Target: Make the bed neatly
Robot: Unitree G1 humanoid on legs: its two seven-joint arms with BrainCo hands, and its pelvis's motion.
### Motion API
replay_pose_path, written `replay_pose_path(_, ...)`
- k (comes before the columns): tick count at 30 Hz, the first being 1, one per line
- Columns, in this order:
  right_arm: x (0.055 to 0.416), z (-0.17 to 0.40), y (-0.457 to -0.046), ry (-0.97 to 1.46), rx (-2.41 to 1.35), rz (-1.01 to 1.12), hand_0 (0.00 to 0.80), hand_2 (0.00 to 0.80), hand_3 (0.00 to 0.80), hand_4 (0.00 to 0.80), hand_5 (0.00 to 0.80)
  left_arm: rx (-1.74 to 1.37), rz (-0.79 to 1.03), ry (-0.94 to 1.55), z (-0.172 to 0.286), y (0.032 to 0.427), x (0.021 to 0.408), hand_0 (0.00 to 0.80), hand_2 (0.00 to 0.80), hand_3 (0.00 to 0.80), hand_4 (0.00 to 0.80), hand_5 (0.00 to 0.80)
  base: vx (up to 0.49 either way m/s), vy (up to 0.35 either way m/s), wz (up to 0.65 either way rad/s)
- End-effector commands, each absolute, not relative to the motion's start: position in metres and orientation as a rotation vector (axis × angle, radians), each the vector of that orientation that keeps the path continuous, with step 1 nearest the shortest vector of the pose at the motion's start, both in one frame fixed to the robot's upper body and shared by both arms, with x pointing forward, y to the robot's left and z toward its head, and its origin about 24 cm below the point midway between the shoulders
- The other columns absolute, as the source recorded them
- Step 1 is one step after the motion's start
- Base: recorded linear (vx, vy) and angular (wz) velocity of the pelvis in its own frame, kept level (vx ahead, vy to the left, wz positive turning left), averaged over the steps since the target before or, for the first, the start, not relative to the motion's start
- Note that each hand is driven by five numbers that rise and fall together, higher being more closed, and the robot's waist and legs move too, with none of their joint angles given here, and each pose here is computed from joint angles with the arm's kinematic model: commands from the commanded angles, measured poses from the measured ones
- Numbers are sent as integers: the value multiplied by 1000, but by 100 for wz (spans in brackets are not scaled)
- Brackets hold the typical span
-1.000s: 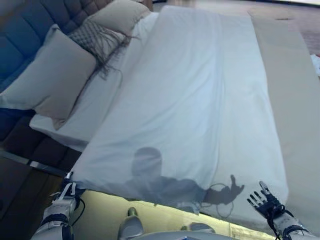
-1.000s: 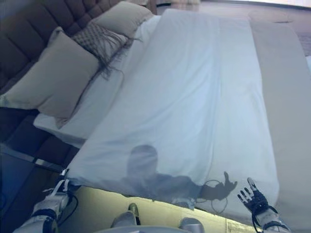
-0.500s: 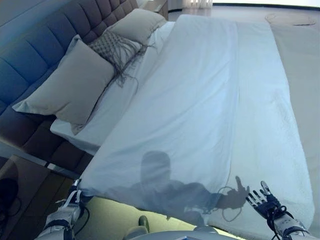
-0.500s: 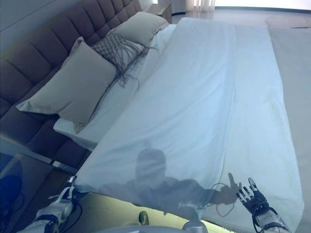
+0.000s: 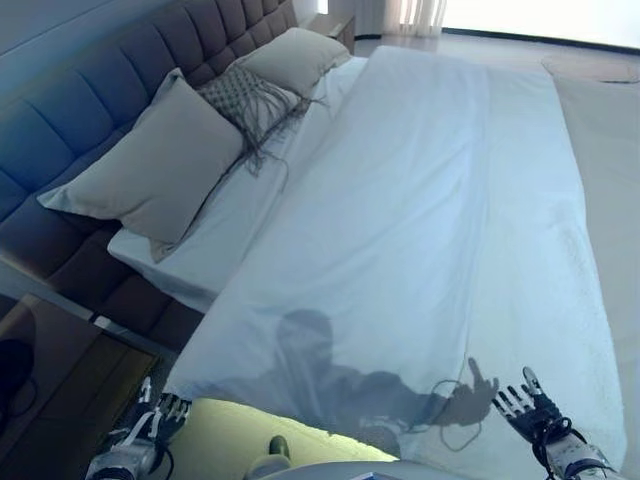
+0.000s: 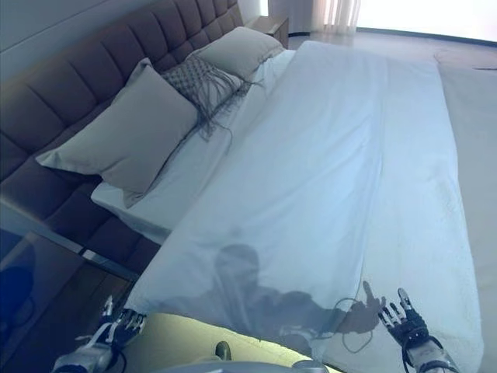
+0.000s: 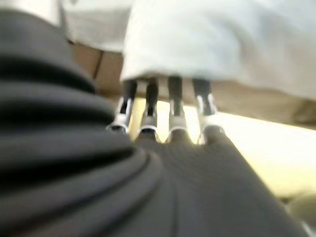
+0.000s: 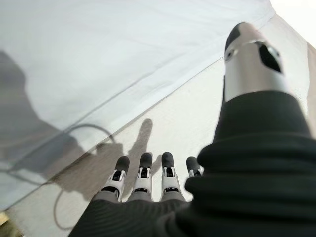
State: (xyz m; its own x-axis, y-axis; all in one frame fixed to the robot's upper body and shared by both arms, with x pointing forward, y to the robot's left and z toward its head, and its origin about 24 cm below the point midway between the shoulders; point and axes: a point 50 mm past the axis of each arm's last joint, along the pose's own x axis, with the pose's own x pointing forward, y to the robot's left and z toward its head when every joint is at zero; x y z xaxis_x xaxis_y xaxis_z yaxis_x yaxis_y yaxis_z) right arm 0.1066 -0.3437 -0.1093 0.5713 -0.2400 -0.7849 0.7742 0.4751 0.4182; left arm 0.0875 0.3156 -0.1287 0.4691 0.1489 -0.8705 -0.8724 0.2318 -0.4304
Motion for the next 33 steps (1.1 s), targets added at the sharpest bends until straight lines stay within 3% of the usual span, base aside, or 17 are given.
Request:
replay_pose_path(1, 114, -113, -336, 653, 942, -721, 0, 0, 0, 0, 0, -1008, 864, 963, -132, 326, 35, 0, 0, 0, 0, 0, 62, -7, 0)
replay_pose_path(5, 109, -118, -329, 663, 960, -725, 0, 0, 0, 0, 0, -1006, 822, 1121, -140, 307, 6, 0, 0, 0, 0, 0, 44, 4, 2)
replay_pose_path(8, 109, -119, -328, 684, 949, -713, 0, 0, 0, 0, 0, -1065, 712, 1050, -137, 308, 10, 0, 0, 0, 0, 0, 39, 41, 2)
replay_pose_path(11, 112, -120, -325, 710, 932, -707, 0, 0, 0, 0, 0, -1144, 486, 800, -126, 309, 59, 0, 0, 0, 0, 0, 25, 59, 11)
replay_pose_path(15, 119, -122, -315, 717, 925, -686, 0, 0, 0, 0, 0, -1177, 128, 465, -98, 281, 146, 0, 0, 0, 0, 0, -4, 20, 1)
replay_pose_path(21, 128, -120, -311, 725, 891, -622, 0, 0, 0, 0, 0, -1071, -198, 173, -48, 272, 210, 0, 0, 0, 0, 0, 14, 11, -7)
replay_pose_path(33, 135, -121, -302, 770, 833, -560, 0, 0, 0, 0, 0, -1041, -297, -103, 42, 278, 297, 0, 0, 0, 0, 0, -16, 14, -10)
